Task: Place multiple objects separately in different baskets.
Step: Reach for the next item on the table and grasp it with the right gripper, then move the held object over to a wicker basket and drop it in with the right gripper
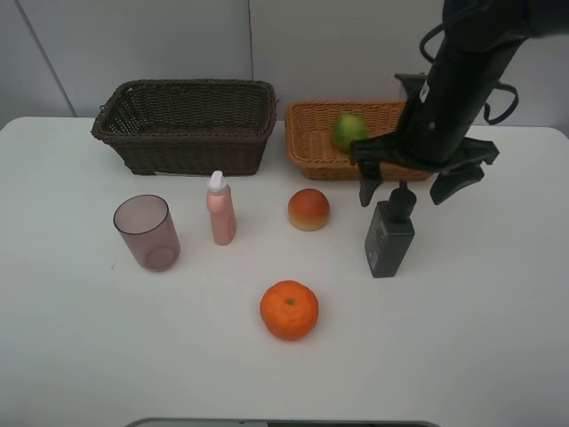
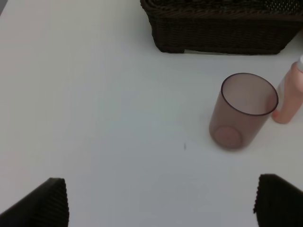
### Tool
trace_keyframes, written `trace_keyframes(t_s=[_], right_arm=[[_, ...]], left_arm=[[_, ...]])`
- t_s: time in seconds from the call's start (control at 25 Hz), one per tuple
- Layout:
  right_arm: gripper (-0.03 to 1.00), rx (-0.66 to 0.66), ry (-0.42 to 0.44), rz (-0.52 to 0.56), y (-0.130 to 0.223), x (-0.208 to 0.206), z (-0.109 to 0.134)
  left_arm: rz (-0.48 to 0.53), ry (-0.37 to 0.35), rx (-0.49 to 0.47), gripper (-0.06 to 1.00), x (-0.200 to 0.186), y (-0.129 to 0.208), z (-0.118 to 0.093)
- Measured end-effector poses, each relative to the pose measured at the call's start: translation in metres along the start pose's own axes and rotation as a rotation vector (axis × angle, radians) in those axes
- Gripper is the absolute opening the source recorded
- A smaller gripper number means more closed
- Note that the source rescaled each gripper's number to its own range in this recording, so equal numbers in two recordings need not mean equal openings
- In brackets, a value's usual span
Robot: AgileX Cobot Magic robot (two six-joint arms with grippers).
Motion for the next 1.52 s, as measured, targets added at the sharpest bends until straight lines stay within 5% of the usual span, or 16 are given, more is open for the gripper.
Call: trace_keyframes(t_s=[0.92, 1.04, 1.2, 1.52], right_arm=[[0.97, -0.005, 0.000, 0.089, 0.001, 0.035, 0.006], [0.74, -0.006, -0.001, 0.083, 0.000, 0.035, 0.006], [0.00, -0.006, -0.002, 0.082, 0.000, 0.035, 0.007], [0.03, -0.010, -0.002, 0.081, 0.000, 0.035, 0.007]], left_arm=[[0.000, 0.000, 0.000, 1.00, 0.000, 0.000, 0.000], [0.000, 0.000, 0.000, 1.00, 0.000, 0.000, 0.000], [0.000, 0.000, 0.000, 1.00, 0.000, 0.000, 0.000], [0.000, 0.000, 0.000, 1.00, 0.000, 0.000, 0.000]])
Point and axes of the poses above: a point on each arm's last joint axis where the gripper is mounted, x pointing out along that axis toward the gripper, z along the wrist's bending axis when the last joint is at zero, y = z × x, the point moved 6 cm from there along x, pointing out along that axis toward the gripper, and after that the axes turned 13 degrees about -x, right-handed, at the moved point
